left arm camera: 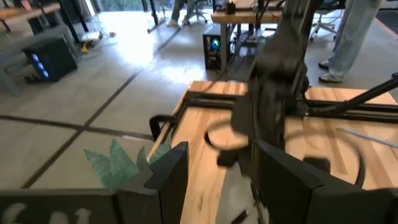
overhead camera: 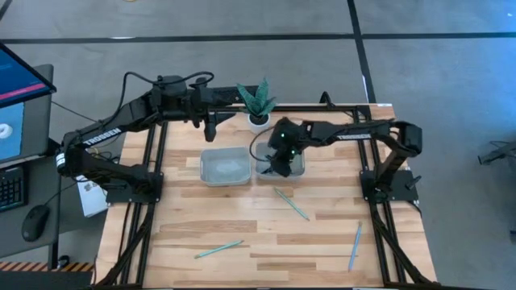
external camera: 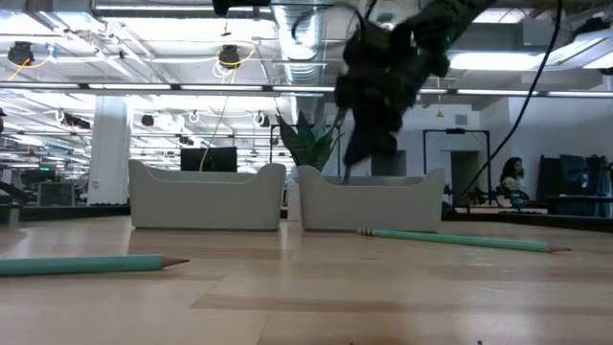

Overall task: Sort pens & pencils
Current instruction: Put the black pen into the right gray bin, then put the top green pencil into the left gray bin

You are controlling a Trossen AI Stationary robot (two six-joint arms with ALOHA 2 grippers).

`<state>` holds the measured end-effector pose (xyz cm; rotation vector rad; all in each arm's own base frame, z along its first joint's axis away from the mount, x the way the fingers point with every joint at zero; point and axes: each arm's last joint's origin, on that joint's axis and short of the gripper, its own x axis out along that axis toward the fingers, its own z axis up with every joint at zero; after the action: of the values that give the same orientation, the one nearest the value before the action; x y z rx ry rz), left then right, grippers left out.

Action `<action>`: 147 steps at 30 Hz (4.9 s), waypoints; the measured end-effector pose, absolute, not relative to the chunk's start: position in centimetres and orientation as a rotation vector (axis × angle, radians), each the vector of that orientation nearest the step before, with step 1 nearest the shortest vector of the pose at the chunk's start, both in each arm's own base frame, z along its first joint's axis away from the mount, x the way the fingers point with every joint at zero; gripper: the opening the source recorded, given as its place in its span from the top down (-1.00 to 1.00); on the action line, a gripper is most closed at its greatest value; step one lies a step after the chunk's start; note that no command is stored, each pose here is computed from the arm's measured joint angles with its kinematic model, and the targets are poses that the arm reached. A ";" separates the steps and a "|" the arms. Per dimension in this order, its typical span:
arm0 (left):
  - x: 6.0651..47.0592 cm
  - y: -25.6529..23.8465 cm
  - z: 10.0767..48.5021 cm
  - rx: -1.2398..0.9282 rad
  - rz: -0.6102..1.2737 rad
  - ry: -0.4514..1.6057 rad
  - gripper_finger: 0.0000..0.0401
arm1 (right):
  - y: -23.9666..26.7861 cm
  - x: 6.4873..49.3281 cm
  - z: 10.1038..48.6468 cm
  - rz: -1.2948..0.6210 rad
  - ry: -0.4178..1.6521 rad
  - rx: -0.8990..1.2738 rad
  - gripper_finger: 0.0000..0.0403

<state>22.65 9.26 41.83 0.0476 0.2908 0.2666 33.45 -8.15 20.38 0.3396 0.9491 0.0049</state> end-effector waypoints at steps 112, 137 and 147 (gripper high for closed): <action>22.6 7.4 40.1 -0.065 0.239 0.474 0.16 | 2.6 21.2 31.5 -0.250 1.007 0.464 -0.07; 23.7 0.4 40.0 -0.131 0.201 0.470 0.16 | 9.0 17.8 31.4 -0.394 0.918 0.325 -0.11; 23.7 -2.0 40.1 -0.159 0.178 0.448 0.16 | 10.8 20.9 27.7 -0.465 1.100 0.330 -0.11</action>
<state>23.67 -1.95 40.14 -0.1593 0.4477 0.1776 20.87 10.78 27.75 0.3299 1.0997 -0.4654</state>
